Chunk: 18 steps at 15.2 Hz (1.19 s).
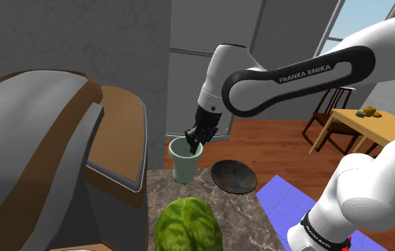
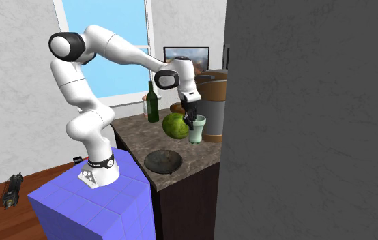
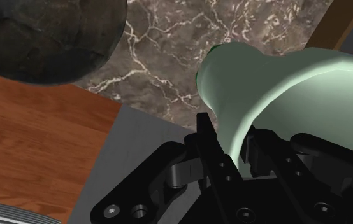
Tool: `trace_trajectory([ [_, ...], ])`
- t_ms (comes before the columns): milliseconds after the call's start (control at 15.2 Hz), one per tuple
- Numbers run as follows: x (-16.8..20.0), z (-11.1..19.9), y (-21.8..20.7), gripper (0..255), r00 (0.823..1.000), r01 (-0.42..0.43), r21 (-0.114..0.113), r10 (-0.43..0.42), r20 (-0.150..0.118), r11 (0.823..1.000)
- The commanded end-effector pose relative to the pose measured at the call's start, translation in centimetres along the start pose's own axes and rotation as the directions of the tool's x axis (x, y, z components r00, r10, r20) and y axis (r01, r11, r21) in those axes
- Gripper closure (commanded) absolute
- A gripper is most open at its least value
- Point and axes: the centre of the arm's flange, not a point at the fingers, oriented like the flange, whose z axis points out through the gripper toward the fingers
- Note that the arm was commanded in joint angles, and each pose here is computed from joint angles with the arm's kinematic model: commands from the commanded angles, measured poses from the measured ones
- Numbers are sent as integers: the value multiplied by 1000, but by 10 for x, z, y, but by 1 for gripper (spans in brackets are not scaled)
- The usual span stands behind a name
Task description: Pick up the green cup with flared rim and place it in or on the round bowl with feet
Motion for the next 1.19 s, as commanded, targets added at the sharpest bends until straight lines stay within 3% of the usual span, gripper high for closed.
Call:
trace_trajectory([
  [0,1,-10,-2,255,1000,0,0,0,0,1000],
  [462,4,-47,-6,255,1000,0,0,0,0,1000],
  [1122,-48,-92,106,255,1000,0,0,0,0,1000],
])
